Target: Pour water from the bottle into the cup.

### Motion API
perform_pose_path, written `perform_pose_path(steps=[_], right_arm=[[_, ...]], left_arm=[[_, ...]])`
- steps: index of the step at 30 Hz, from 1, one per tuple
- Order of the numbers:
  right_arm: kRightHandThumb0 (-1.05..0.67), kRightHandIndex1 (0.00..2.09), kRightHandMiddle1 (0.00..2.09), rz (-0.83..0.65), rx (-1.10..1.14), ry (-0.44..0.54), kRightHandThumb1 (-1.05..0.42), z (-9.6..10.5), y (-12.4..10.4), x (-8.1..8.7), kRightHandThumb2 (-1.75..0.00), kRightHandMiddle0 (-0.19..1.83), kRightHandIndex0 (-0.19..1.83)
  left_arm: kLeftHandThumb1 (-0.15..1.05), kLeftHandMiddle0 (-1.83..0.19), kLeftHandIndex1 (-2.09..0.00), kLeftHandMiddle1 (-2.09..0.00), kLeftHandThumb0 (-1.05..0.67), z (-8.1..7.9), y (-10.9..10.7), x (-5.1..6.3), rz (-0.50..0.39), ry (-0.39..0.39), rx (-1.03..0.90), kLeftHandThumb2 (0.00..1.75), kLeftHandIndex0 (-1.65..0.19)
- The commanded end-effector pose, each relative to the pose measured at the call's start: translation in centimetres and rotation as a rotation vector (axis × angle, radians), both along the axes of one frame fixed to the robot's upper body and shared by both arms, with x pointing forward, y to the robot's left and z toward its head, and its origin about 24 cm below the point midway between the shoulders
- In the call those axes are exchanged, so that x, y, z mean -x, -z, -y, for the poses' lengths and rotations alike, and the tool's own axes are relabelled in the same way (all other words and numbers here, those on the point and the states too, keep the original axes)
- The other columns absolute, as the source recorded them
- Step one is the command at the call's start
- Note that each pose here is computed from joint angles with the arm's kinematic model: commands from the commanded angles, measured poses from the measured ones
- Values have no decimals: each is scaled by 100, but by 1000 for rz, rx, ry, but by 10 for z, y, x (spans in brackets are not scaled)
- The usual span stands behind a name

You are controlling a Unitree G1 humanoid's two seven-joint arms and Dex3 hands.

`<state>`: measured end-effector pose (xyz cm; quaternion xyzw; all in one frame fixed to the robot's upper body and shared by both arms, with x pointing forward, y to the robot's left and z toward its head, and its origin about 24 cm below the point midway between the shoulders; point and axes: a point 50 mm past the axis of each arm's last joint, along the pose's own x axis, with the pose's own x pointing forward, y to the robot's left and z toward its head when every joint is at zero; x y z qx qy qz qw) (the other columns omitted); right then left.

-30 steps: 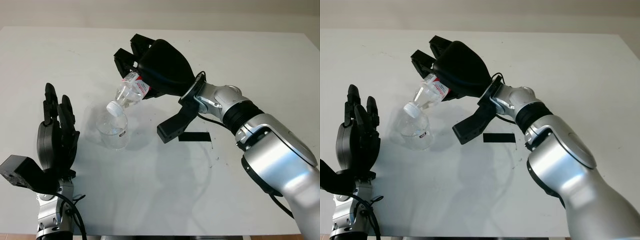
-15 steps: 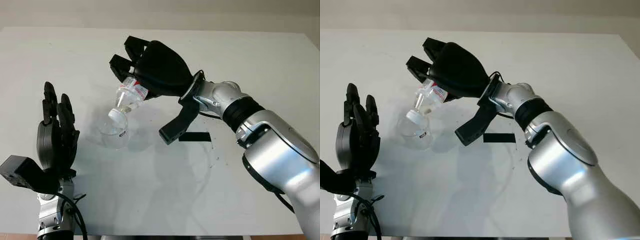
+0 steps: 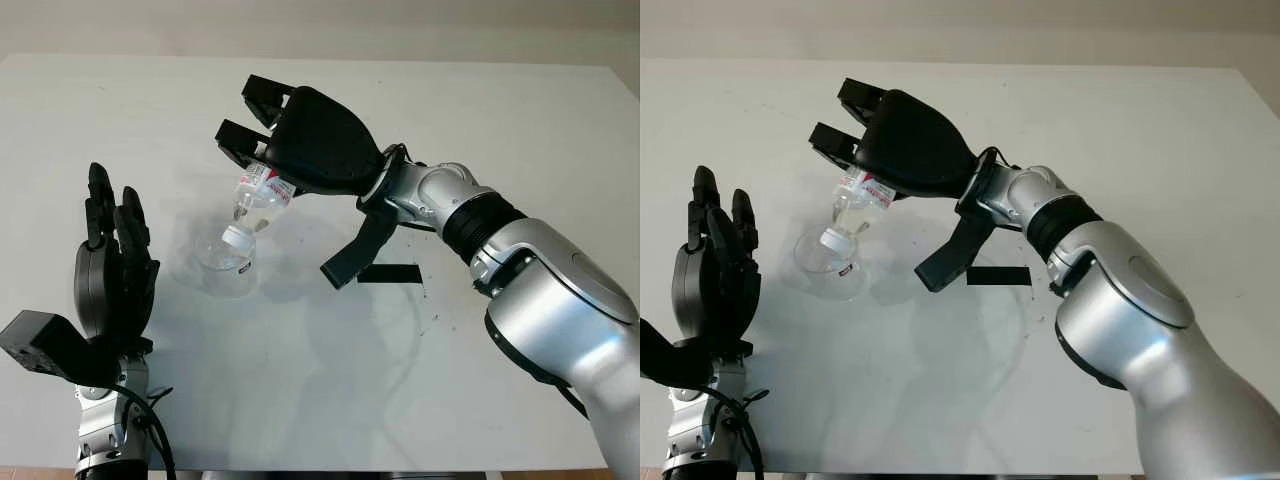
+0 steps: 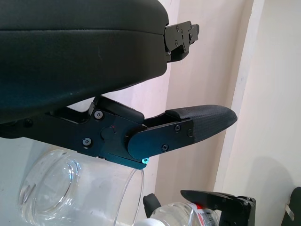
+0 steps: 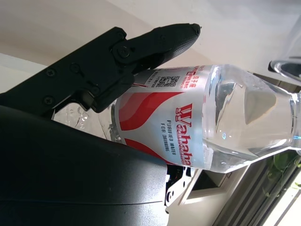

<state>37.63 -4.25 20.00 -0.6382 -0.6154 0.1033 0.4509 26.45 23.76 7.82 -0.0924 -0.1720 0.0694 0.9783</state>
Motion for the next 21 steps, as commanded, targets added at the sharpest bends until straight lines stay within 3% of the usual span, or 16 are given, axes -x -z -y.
perform_pose_path(steps=[1, 5, 9, 14, 18, 21], right_arm=[[-51, 209, 209, 4, -53, -20, -105, -5, -13, 1, -34, 76, 123], [-50, 209, 209, -214, -206, -8, -105, -2, -14, -1, -28, 75, 116], [-47, 209, 209, -580, -455, 30, -105, 7, -18, -10, -42, 71, 111], [-42, 209, 209, -940, -748, -5, -105, 30, -18, -21, -51, 60, 108], [-44, 209, 209, -1121, -926, 3, -105, 50, -7, -28, -54, 66, 104], [-43, 209, 209, -1330, -1099, -58, -105, 64, 9, -31, -55, 81, 116]], left_arm=[[105, 14, -5, -5, -73, 5, 19, 5, -59, 0, 38, 66, 18], [105, 13, -5, -6, -74, 6, 20, 5, -58, 1, 43, 65, 18], [105, 13, -5, -5, -74, 5, 20, 5, -57, -1, 41, 65, 18], [105, 13, -5, -6, -73, 2, 20, 7, -59, -6, 59, 65, 18], [105, 12, -6, -6, -73, 0, 20, 7, -53, -12, 59, 64, 17], [105, 12, -6, -6, -73, -3, 20, 8, -55, -13, 52, 64, 17]])
